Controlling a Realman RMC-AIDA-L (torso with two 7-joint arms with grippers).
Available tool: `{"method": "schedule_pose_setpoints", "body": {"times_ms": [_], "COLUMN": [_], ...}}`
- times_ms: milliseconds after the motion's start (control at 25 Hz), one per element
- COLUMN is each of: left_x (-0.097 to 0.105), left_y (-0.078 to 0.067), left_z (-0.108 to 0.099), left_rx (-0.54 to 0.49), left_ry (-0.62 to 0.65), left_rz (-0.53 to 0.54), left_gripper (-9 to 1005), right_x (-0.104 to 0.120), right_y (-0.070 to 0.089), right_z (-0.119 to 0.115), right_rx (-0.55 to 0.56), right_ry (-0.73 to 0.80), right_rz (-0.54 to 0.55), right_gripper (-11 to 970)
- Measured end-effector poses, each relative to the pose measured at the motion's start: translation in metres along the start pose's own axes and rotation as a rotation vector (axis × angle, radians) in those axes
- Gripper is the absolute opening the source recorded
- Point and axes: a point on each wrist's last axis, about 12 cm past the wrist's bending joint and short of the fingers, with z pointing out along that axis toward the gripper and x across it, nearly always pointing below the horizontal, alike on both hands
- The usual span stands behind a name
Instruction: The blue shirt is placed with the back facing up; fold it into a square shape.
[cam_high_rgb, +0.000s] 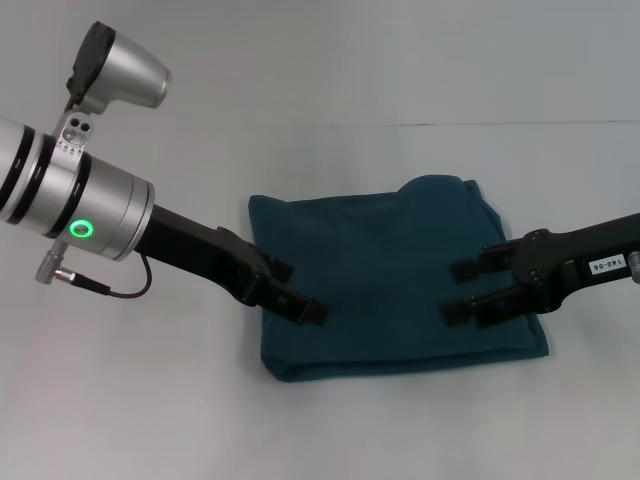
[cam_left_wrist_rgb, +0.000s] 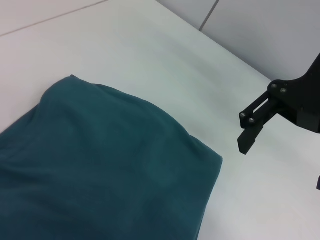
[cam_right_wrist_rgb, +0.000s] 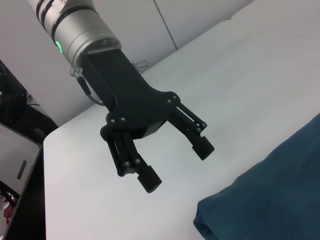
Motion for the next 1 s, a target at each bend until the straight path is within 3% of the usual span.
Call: {"method": "schedule_pose_setpoints", "body": {"times_ms": [1000], "left_x": [0.0031], "left_y": [0.0012], "left_z": [-0.0001], "left_rx": [-0.005], "left_ry": [-0.001], "left_rz": [-0.009], "left_gripper": [948], "right_x": [0.0006], "right_y": [0.0001], "right_z": [0.0003], "right_rx": [-0.004], "right_ry": [-0.001], "right_rz": [0.002], "right_gripper": [907]}}
